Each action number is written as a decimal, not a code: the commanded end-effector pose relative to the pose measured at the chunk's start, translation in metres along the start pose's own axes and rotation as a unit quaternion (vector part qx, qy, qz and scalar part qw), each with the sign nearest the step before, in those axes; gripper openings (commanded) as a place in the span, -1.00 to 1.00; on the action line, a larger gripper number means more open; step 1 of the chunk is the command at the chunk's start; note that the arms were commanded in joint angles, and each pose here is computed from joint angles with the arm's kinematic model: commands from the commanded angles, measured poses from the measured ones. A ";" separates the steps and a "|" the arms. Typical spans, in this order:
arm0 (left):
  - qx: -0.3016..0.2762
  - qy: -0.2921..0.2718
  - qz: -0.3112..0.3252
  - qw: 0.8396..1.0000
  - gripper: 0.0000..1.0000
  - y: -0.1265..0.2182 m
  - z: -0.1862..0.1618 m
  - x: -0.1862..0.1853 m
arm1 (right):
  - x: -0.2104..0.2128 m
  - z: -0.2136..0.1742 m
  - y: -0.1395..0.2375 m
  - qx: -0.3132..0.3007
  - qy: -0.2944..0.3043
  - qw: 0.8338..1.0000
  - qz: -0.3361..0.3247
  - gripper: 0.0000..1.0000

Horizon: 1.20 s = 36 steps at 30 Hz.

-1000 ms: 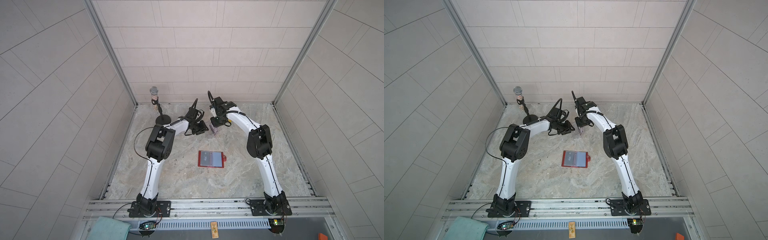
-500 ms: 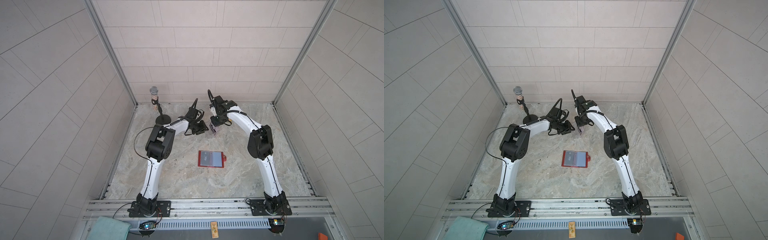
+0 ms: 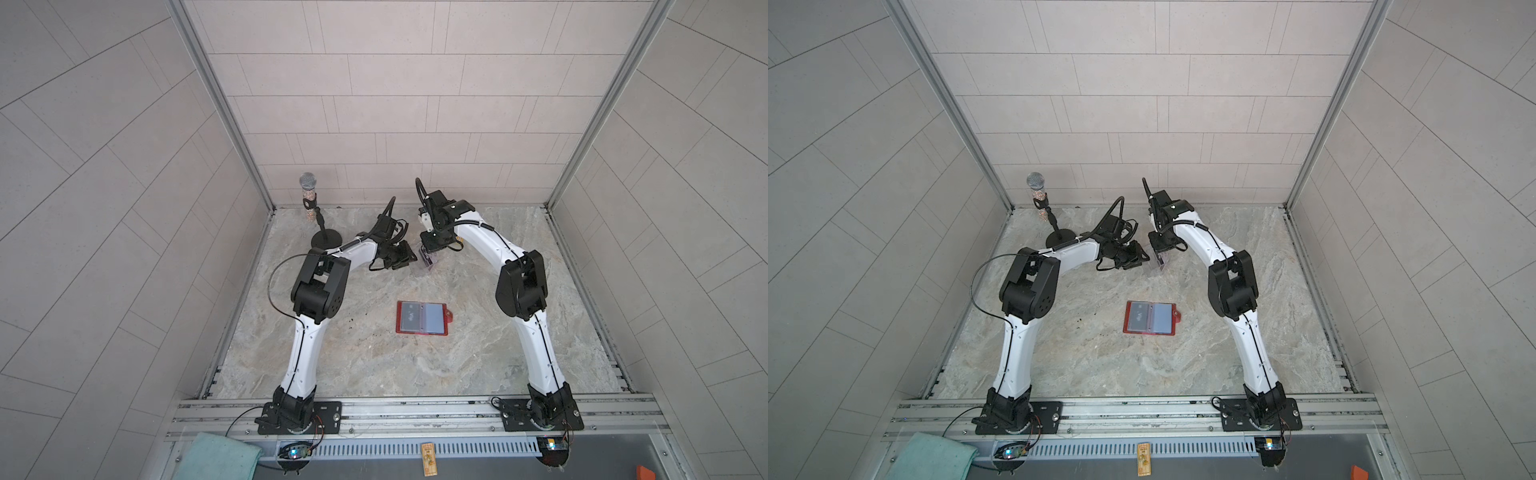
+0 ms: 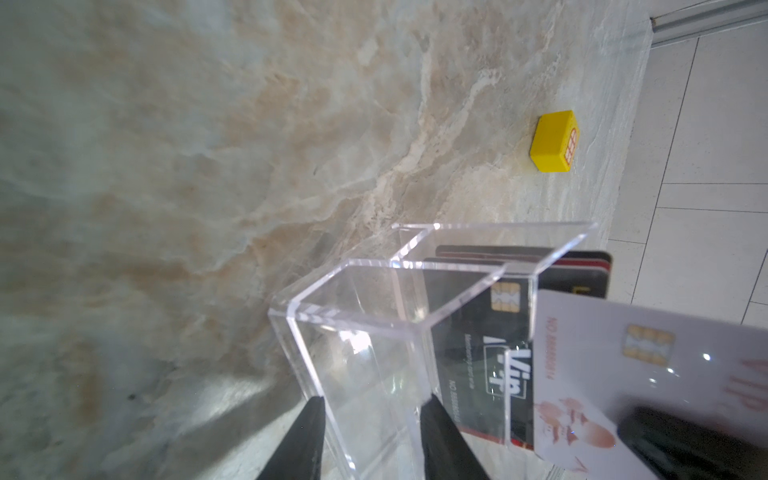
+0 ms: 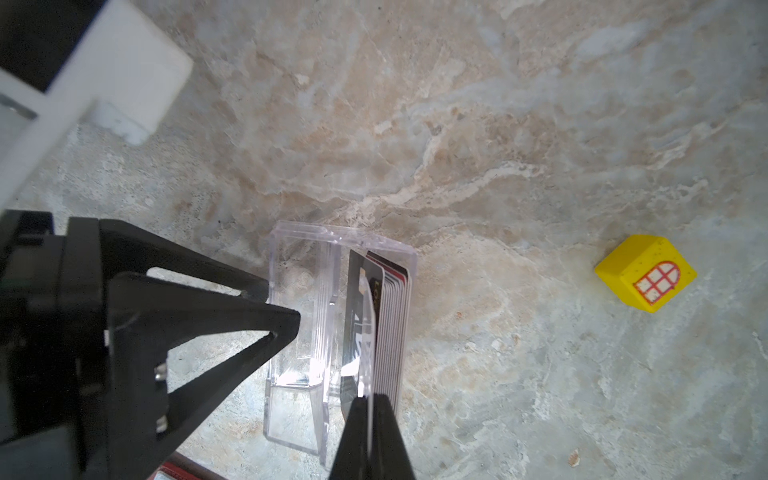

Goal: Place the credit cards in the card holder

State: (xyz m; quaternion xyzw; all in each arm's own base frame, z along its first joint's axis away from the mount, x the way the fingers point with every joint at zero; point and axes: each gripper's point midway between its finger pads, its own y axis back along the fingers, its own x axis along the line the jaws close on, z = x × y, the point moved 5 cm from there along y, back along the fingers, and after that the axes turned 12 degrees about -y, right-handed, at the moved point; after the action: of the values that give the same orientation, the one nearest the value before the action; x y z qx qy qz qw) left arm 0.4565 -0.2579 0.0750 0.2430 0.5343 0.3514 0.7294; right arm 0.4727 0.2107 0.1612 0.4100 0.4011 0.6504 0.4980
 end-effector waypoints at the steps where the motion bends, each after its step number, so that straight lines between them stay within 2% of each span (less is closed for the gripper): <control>1: 0.027 0.016 0.020 0.999 -0.09 0.007 -0.011 0.010 | -0.015 0.006 0.042 -0.026 -0.022 0.999 0.006 -1.00; 10: -0.005 -0.026 -0.021 0.999 0.31 0.041 0.008 -0.027 | -0.017 -0.001 0.081 -0.061 -0.077 0.988 0.116 -1.00; 17: -0.020 -0.054 -0.031 0.998 0.35 0.072 0.006 -0.046 | -0.029 -0.028 0.099 -0.082 -0.124 0.972 0.183 -1.00; 22: -0.021 -0.076 -0.016 0.997 0.35 0.094 -0.016 -0.046 | -0.035 -0.059 0.103 -0.083 -0.140 0.968 0.192 -1.00; 29: -0.013 -0.074 -0.014 0.997 0.32 0.115 -0.062 -0.039 | -0.038 -0.102 0.101 -0.088 -0.167 0.958 0.219 -1.00; 36: -0.012 -0.077 0.008 0.997 0.31 0.125 -0.109 -0.024 | -0.036 -0.143 0.098 -0.102 -0.198 0.940 0.259 -1.00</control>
State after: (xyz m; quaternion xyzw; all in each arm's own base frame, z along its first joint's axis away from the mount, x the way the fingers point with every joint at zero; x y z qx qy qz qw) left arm 0.3225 -0.2017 0.1394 0.2721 0.4970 0.3342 0.7532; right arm 0.3152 0.1382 0.1862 0.5706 0.1529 0.6823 0.4307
